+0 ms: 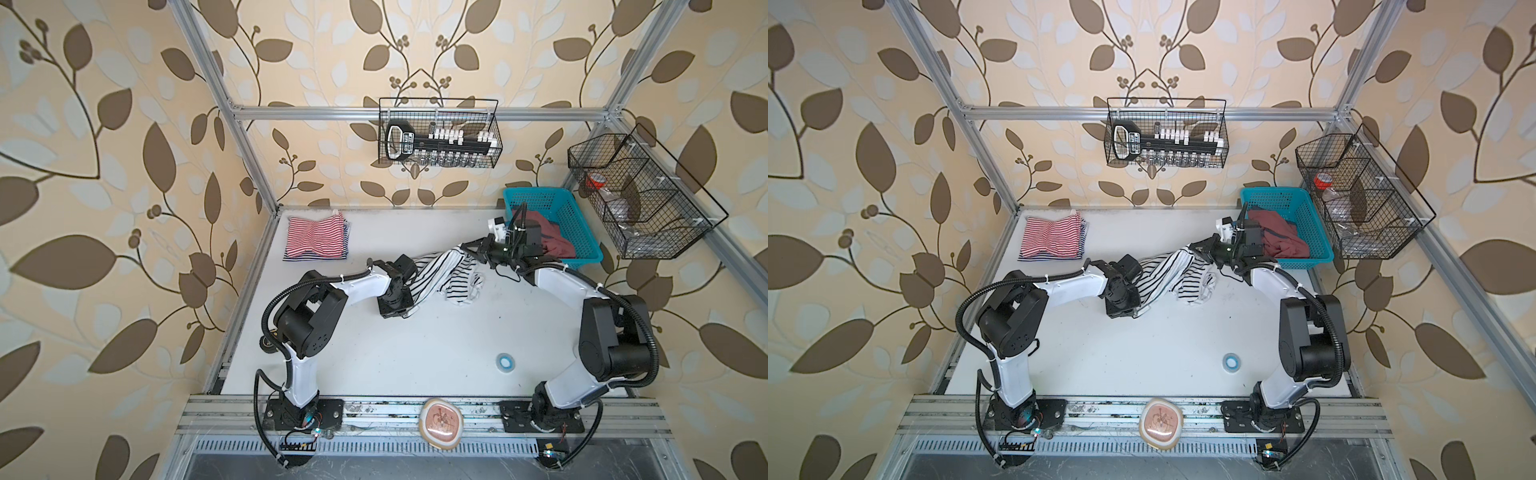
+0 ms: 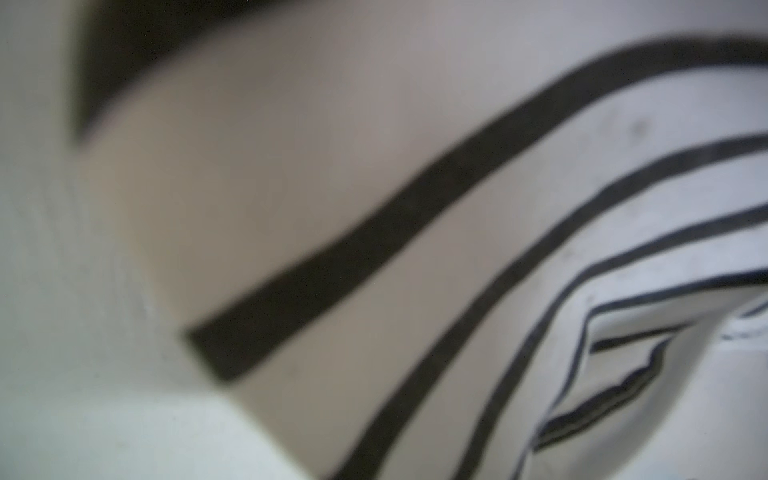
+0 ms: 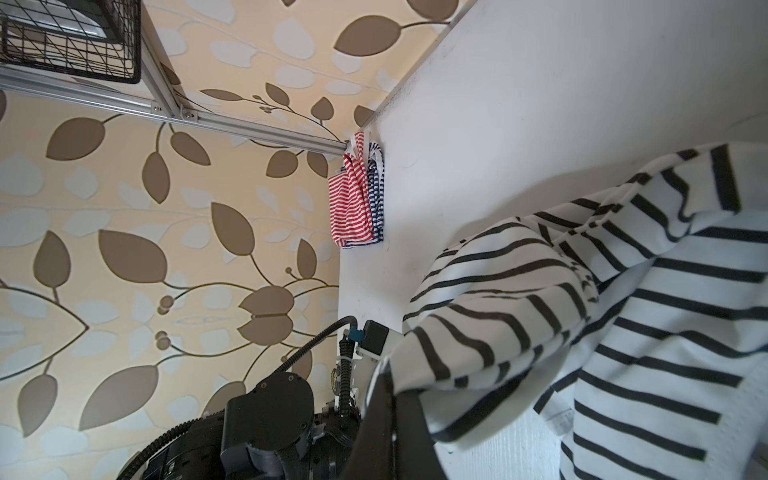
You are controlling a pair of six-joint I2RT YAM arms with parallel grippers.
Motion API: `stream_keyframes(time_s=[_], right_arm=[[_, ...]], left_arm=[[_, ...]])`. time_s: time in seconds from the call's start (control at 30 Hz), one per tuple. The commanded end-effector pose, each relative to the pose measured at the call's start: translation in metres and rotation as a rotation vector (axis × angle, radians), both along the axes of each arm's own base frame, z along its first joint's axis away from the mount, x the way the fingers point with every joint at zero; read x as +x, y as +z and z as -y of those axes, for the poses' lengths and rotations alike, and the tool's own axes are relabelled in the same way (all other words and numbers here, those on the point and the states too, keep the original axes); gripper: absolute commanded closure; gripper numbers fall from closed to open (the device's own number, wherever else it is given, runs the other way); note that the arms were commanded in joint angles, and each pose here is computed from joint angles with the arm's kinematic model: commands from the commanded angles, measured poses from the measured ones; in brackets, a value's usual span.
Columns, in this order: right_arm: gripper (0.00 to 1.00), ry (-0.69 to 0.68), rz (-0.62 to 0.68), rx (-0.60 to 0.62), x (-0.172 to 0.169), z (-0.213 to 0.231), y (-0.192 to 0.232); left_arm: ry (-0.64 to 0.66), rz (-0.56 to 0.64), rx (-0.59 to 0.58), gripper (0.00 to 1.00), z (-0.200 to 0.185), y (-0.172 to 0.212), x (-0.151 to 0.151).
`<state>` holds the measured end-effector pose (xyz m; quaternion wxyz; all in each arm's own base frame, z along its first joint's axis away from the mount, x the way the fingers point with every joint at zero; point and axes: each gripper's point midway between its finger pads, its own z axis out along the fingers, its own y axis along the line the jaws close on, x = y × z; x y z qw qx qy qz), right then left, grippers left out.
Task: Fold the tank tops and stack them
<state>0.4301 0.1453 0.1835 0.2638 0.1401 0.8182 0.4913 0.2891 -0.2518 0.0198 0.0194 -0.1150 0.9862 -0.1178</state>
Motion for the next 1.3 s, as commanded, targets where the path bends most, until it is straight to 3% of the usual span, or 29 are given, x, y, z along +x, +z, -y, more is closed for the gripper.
stream_keyframes(time_s=[0.0,0.2,0.43,0.7,0.93,1.1,1.2,1.27], right_arm=[[1.00,0.001,0.023,0.013,-0.004,0.005,0.009],[1.00,-0.025,0.073,0.010,-0.007,0.023,0.033],[1.00,-0.036,0.164,-0.114,-0.025,0.044,0.072],[1.00,-0.054,0.297,-0.205,-0.061,0.051,0.132],[1.00,-0.101,0.427,-0.231,-0.091,0.061,0.193],[1.00,-0.113,0.505,-0.209,-0.108,0.060,0.229],[1.00,-0.097,0.477,-0.186,-0.114,0.057,0.219],[1.00,-0.087,0.406,-0.173,-0.115,0.055,0.189]], left_arm=[[-0.077,-0.064,0.148,1.00,-0.030,-0.005,-0.019],[-0.175,0.066,0.229,1.00,-0.061,0.061,0.000],[-0.243,0.309,0.276,1.00,-0.105,0.163,0.022],[-0.225,0.612,0.354,1.00,-0.137,0.269,0.040],[-0.143,0.955,0.403,1.00,-0.164,0.380,0.045],[-0.162,1.079,0.352,1.00,-0.157,0.422,0.043],[-0.191,1.095,0.294,1.00,-0.148,0.421,0.039],[-0.237,1.085,0.218,1.00,-0.134,0.410,0.035]])
